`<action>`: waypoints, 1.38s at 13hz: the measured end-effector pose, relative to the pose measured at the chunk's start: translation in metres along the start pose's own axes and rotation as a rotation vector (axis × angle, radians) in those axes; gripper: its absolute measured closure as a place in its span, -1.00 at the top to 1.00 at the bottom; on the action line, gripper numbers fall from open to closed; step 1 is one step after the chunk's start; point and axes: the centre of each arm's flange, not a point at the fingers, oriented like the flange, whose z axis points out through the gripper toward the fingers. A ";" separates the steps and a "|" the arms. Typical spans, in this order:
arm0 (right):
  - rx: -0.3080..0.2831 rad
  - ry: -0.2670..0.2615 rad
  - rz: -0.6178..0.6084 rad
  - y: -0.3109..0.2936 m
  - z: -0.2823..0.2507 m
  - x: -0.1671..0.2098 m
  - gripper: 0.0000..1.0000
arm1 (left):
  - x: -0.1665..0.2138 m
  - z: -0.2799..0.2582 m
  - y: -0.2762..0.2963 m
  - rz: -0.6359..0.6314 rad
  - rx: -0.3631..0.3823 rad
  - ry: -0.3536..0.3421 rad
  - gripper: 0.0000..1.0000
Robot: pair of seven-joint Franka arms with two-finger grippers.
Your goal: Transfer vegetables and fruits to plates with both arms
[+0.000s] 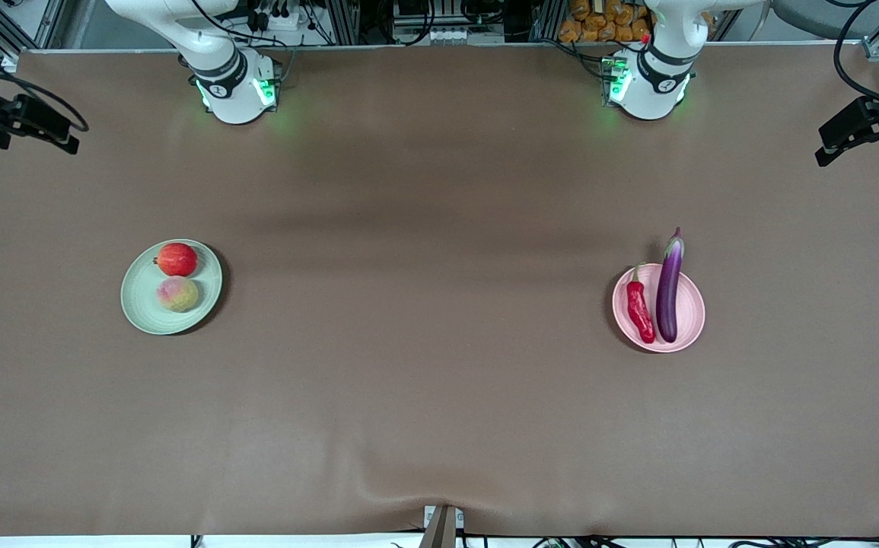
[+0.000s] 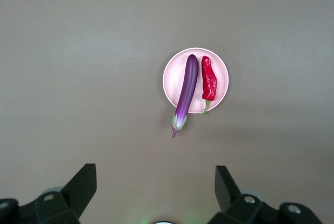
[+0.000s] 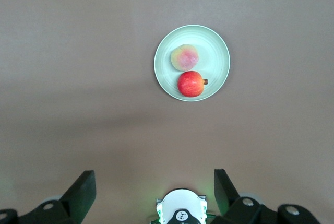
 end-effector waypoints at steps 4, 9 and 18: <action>-0.010 0.048 -0.026 0.017 -0.001 0.010 1.00 | -0.001 0.001 -0.001 -0.001 0.001 -0.008 1.00; -0.011 0.054 -0.076 0.053 0.001 0.029 1.00 | -0.003 0.002 -0.001 -0.001 0.002 -0.026 1.00; -0.043 0.063 -0.106 0.008 -0.001 0.029 1.00 | -0.001 0.005 0.000 0.001 0.002 -0.034 1.00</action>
